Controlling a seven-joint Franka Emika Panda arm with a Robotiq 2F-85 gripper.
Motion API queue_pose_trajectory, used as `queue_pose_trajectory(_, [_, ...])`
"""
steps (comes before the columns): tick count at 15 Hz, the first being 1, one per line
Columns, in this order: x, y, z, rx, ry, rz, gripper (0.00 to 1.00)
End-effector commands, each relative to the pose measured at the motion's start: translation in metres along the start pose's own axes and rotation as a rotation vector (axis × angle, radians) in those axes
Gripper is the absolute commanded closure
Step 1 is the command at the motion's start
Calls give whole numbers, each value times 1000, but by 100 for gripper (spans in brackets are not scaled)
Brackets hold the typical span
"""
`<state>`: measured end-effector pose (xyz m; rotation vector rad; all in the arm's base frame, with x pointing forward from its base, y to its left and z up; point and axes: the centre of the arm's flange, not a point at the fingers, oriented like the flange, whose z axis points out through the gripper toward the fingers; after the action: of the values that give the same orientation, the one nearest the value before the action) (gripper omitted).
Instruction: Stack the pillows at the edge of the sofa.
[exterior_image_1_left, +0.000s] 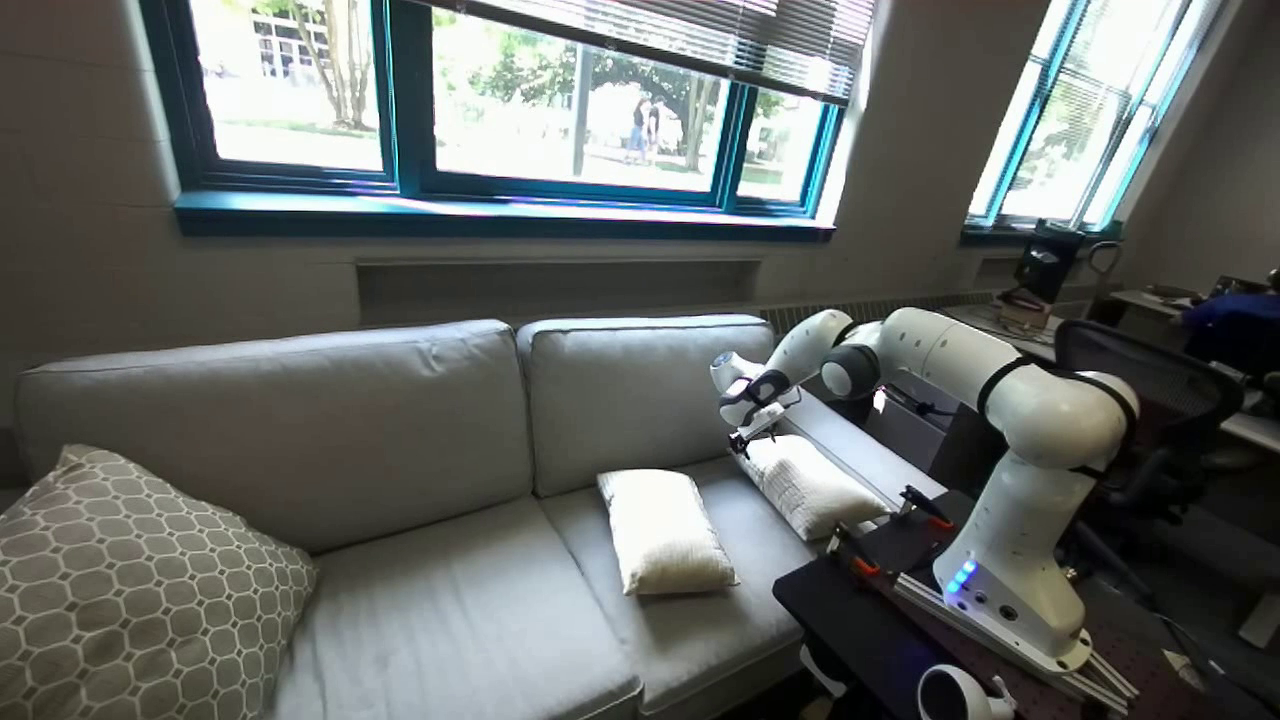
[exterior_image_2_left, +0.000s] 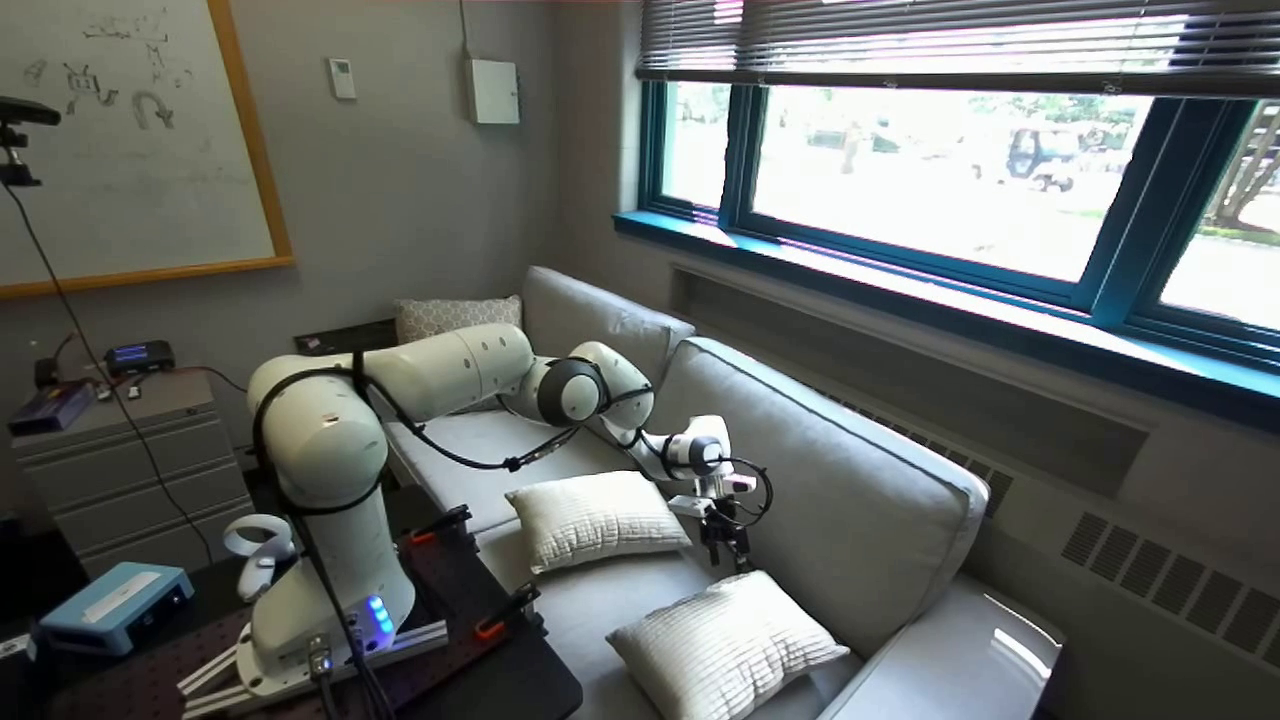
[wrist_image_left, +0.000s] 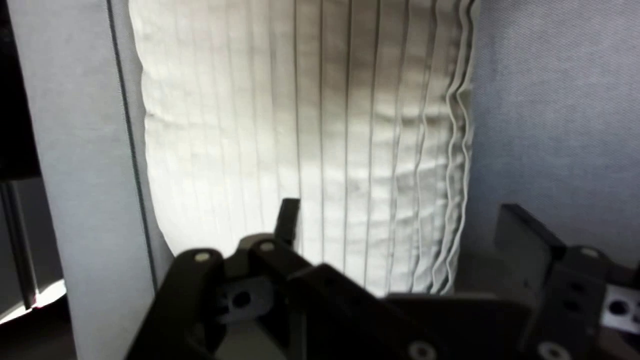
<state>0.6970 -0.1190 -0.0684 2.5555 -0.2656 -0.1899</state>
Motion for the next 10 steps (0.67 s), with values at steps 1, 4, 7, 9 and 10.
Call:
queue_pose_trajectory(1, [58, -29, 37, -33, -55, -25, 0])
queue_pose_trajectory(4, [53, -30, 42, 10, -70, -39, 0])
queue_pose_trajectory(7, [-11, -3, 14, 20, -67, -29, 0])
queue_pose_trajectory(9, [-11, -1, 16, 19, -70, -30, 0])
queue_pose_trajectory(10, [-11, -1, 15, 18, -69, -31, 0])
